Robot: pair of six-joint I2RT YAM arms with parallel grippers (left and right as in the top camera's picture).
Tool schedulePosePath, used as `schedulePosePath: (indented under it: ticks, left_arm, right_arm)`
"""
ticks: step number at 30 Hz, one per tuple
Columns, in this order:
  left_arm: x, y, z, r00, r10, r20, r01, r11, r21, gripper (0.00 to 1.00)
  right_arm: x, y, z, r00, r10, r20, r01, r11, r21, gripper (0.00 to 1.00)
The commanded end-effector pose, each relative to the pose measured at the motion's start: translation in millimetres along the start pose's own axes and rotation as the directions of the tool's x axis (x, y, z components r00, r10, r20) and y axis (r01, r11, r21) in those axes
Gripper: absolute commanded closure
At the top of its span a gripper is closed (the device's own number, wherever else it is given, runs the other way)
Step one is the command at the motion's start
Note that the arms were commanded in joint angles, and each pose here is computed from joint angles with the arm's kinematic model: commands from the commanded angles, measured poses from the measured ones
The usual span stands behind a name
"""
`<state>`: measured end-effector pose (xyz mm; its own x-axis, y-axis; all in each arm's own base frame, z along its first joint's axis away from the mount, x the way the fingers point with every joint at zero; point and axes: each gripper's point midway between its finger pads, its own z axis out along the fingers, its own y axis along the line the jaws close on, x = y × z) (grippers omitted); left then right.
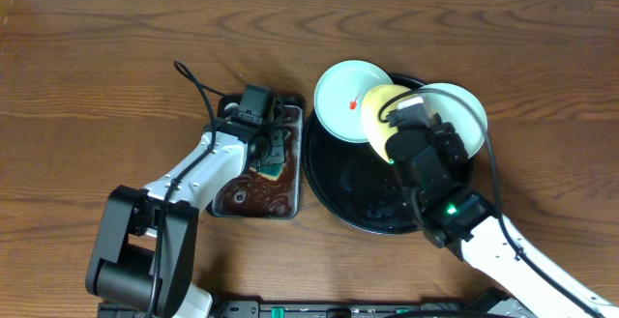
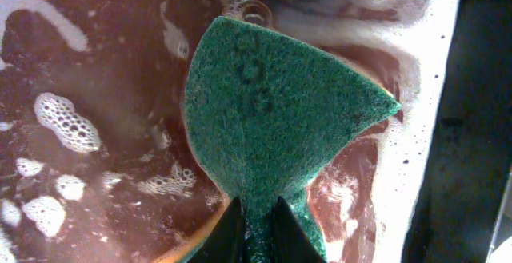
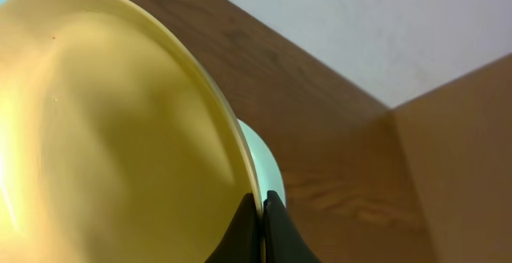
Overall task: Clean dirty plates on tray and stack at the side
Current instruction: 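Carry the yellow plate to the table's right side and release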
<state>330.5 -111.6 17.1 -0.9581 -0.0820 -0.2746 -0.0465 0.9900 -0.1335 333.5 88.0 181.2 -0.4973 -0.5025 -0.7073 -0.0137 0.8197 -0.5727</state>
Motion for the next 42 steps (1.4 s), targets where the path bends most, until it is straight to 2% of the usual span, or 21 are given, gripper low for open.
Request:
schedulePosePath:
  ticks: [1, 6, 10, 14, 19, 24, 27, 33, 37, 42]
  left_arm:
    - [7.7, 2.8, 6.7, 0.999, -0.001, -0.042, 0.001, 1.000, -0.011, 0.92]
    - [7.6, 2.8, 6.7, 0.999, -0.001, -0.042, 0.001, 1.000, -0.011, 0.93]
    - [7.7, 2.8, 6.7, 0.999, -0.001, -0.042, 0.001, 1.000, -0.011, 0.92]
    - [7.7, 2.8, 6.7, 0.999, -0.001, -0.042, 0.001, 1.000, -0.011, 0.92]
    - [7.7, 2.8, 6.7, 0.999, -0.001, -0.042, 0.001, 1.000, -0.011, 0.92]
    - [7.7, 2.8, 6.7, 0.999, -0.001, -0.042, 0.001, 1.000, -0.011, 0.91]
    - [7.7, 2.8, 6.7, 0.999, -0.001, -0.042, 0.001, 1.000, -0.011, 0.90]
    - [7.8, 2.8, 6.7, 0.999, -0.002, -0.043, 0.001, 1.000, -0.012, 0.89]
    - [7.7, 2.8, 6.7, 0.999, -0.002, -0.042, 0.001, 1.000, -0.011, 0.89]
    - [7.7, 2.8, 6.7, 0.999, -0.002, -0.042, 0.001, 1.000, -0.011, 0.89]
  right_arm:
    - [-10.8, -9.0, 2.7, 0.991, 0.129, 0.021, -0.128, 0.992, -0.016, 0.99]
    - [-21.2, -13.8, 1.7, 0.988, 0.139, 0.061, -0.138, 0.990, -0.013, 0.99]
    - [-14.9, -6.1, 5.2, 0.934, 0.357, 0.010, -0.354, 0.929, -0.111, 0.99]
    - [-0.6, -0.8, 21.7, 0.809, 0.570, -0.140, -0.587, 0.776, -0.231, 0.99]
    - [14.8, -25.0, 42.5, 0.599, 0.746, -0.291, -0.799, 0.533, -0.277, 0.99]
    - [68.0, -81.7, 62.3, 0.352, 0.871, -0.343, -0.935, 0.346, -0.079, 0.99]
    - [97.9, -111.9, 69.0, 0.229, 0.918, -0.323, -0.968, 0.251, 0.027, 0.99]
    - [164.3, -162.1, 76.5, -0.055, 0.976, -0.211, -0.967, 0.000, 0.254, 0.99]
    - [214.6, -177.5, 75.5, -0.172, 0.977, -0.127, -0.903, -0.104, 0.418, 0.99]
    - [255.8, -182.6, 81.2, -0.205, 0.975, -0.080, -0.841, -0.134, 0.524, 0.99]
